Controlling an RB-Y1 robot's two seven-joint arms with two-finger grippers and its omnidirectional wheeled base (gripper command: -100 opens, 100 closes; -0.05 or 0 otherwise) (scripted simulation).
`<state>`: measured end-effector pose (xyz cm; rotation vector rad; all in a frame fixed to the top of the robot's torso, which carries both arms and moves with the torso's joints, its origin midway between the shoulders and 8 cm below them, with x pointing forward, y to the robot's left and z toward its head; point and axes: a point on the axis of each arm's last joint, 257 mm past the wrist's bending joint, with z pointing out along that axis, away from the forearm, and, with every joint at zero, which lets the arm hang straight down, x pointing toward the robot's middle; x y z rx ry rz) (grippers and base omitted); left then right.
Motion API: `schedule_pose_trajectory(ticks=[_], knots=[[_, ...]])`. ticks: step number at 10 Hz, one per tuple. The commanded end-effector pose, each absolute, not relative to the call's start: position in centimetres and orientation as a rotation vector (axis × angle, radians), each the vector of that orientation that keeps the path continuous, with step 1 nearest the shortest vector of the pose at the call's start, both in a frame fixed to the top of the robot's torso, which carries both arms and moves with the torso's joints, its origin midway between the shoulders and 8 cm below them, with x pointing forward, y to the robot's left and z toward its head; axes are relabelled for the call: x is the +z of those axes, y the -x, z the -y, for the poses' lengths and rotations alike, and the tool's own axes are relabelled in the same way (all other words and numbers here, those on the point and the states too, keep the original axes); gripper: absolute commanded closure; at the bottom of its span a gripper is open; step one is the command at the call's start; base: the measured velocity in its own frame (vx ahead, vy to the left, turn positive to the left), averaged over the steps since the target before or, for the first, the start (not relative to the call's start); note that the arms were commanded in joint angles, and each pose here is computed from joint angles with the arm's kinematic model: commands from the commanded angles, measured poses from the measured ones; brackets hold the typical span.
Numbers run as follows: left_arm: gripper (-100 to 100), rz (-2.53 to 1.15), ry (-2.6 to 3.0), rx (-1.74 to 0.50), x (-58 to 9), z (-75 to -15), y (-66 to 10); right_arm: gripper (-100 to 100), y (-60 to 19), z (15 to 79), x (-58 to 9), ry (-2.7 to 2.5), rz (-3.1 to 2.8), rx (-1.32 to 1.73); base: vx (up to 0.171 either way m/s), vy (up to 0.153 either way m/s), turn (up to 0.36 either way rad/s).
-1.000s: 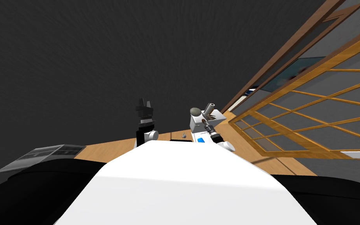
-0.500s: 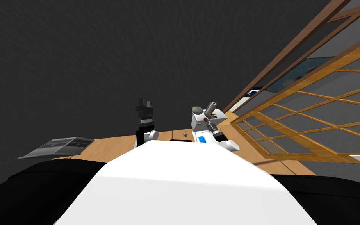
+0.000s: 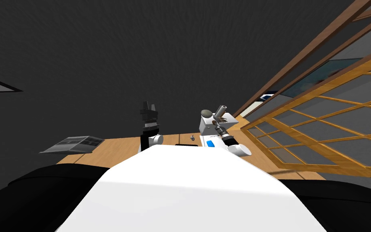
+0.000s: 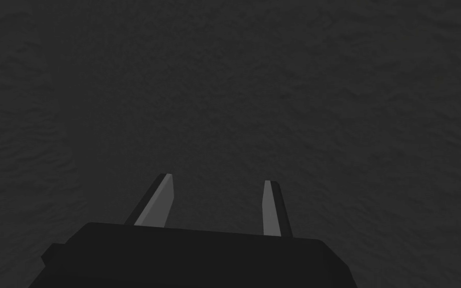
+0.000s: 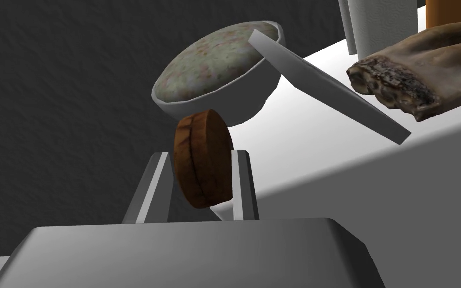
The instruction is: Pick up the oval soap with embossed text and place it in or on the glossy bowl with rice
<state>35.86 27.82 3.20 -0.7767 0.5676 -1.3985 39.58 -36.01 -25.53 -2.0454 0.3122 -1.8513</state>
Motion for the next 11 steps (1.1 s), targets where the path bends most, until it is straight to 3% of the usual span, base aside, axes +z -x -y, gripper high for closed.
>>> schedule_pose_trajectory(ticks=[1, 7, 11], knots=[[0, -0.568, 0.777, -1.399, 3.2, -27.8, -35.9, 100, -39.7, 36.8, -24.9, 2.045, -0.351, -1.859, -0.013, 0.051, 0.088], [0, -0.568, 0.777, -1.398, 3.2, -27.8, -35.9, 100, -39.2, 39.1, -22.8, 2.010, -0.514, -1.894, 0.033, 0.038, 0.076], [0, -0.568, 0.777, -1.398, 3.2, -27.8, -35.9, 100, -38.5, 40.7, -21.3, 1.969, -0.623, -1.921, 0.126, 0.024, 0.062]])
